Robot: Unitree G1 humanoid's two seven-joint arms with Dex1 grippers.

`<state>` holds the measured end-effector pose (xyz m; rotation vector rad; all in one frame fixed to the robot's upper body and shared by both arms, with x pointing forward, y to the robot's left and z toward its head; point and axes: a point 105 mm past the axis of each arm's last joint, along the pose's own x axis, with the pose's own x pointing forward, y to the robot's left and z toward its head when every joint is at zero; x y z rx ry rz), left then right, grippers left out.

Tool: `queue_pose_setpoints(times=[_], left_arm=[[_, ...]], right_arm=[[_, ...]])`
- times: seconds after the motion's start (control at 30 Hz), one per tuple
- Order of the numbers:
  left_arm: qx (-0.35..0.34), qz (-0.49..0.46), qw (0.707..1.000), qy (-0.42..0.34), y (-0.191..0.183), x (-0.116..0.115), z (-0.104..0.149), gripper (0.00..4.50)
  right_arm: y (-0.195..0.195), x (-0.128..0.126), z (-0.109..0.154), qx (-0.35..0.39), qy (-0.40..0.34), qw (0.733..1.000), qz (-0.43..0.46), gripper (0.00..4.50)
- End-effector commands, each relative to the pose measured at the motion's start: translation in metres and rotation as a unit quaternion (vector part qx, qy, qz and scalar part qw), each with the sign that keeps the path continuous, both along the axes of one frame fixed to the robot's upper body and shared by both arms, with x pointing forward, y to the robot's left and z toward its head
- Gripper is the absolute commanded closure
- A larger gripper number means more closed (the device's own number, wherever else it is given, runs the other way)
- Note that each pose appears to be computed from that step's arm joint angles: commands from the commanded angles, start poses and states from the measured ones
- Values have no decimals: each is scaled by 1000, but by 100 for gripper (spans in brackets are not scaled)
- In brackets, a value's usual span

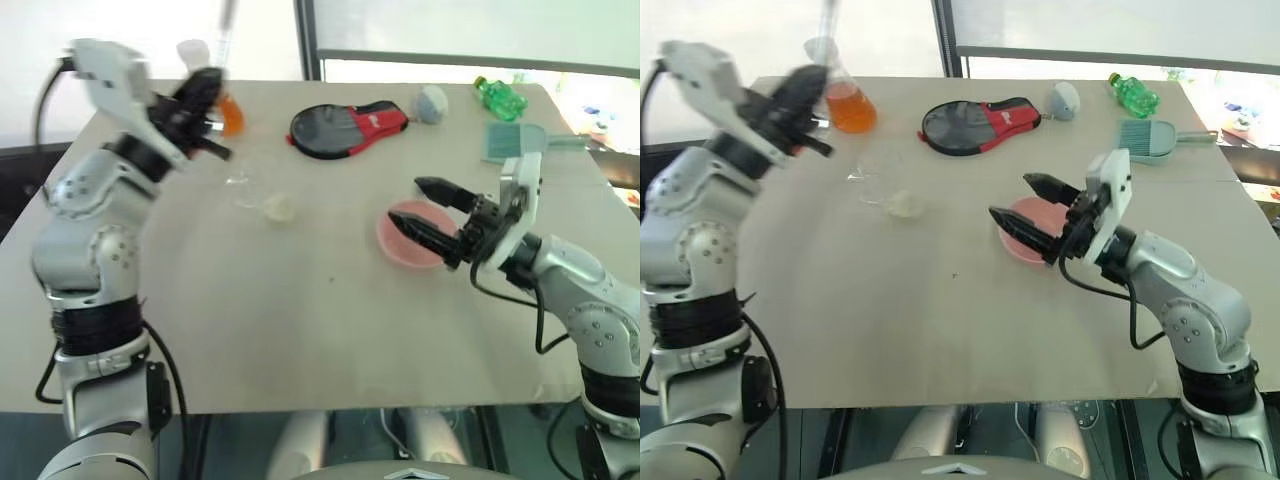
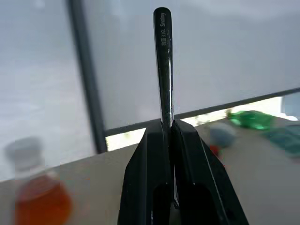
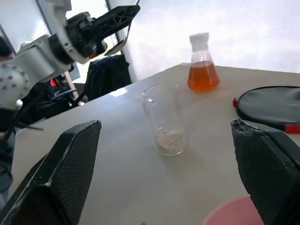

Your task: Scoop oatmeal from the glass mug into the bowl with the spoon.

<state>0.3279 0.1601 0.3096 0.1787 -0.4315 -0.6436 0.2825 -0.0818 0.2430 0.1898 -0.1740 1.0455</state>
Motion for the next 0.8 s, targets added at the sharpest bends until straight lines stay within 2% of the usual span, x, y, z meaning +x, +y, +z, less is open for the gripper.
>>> queue_pose_setpoints(times=[0.03, 0.13, 0.27, 0.47, 0.57, 0.6, 0.63, 0.67, 0.7, 0.8], left_arm=[[102, -78, 992, -1, -45, -25, -31, 445], [135, -118, 984, -4, -69, -35, -55, 445], [132, -124, 983, -10, -75, -34, -64, 445], [156, -161, 974, -9, -79, -41, -79, 445], [172, -152, 973, -7, -75, -38, -86, 450], [177, -154, 972, -7, -75, -38, -87, 450], [181, -156, 971, -7, -74, -38, -88, 450], [183, -158, 970, -6, -74, -38, -89, 450], [183, -158, 970, -6, -73, -37, -90, 450], [173, -155, 973, -2, -72, -35, -90, 450]], right_arm=[[-1, 5, 26, 34, -3, 999, -13, 0], [11, 11, 28, 46, 23, 998, -22, 0], [22, 11, 28, 94, 75, 993, -19, 0], [25, 7, 29, 98, 99, 990, -5, 0], [25, 4, 27, 92, 106, 990, 2, 77], [25, 2, 24, 82, 109, 991, 5, 121], [24, 1, 21, 75, 111, 991, 8, 193], [24, 1, 21, 73, 113, 991, 7, 231], [23, 1, 21, 77, 116, 990, 5, 241], [23, 1, 20, 74, 115, 991, 5, 360]])
